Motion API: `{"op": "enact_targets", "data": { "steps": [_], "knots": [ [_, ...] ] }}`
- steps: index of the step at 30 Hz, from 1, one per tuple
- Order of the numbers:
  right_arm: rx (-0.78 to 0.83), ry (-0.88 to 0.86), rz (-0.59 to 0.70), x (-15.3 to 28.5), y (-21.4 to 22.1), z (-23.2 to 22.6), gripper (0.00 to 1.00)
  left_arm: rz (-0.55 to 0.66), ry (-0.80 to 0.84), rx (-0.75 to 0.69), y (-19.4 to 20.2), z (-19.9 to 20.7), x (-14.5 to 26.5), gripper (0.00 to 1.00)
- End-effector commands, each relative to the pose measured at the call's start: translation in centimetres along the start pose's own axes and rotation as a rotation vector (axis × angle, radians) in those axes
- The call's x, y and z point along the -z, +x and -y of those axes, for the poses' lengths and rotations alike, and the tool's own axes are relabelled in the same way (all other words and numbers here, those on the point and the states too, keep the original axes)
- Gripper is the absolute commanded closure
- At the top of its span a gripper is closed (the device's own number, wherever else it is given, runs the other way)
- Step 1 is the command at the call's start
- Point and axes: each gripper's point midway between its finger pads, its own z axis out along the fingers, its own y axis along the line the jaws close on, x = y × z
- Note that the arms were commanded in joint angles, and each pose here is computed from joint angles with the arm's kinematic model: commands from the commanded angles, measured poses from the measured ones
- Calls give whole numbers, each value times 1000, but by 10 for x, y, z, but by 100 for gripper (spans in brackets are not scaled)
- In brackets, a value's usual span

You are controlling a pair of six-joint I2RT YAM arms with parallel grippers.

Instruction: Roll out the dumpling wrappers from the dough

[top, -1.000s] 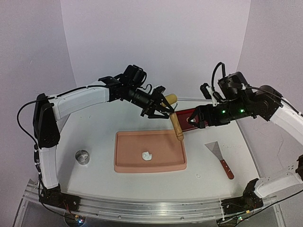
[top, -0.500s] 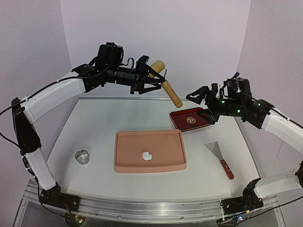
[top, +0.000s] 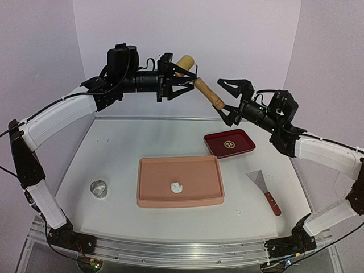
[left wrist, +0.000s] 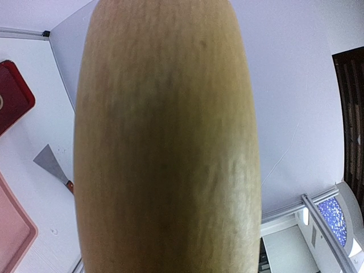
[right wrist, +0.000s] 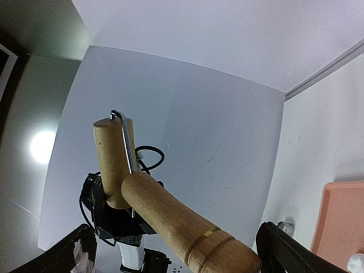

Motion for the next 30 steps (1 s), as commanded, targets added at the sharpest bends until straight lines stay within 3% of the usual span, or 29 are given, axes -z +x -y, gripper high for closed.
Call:
{"op": "enact_targets", "data": {
  "steps": [1, 14, 23, 30],
  "knots": [
    [39, -249, -10, -1, -5, -68, 2, 51, 156, -103, -6, 63, 21, 100],
    [123, -359, -28, 3, -2, -101, 5, 25, 172, -19, -7, 54, 12, 100],
    [131, -360, -76, -1, 3, -101, 34, -3, 110, -2, -7, 44, 10, 100],
    [118, -329, -98, -3, 7, -90, 39, -18, 87, -11, -12, 45, 15, 100]
  ]
}}
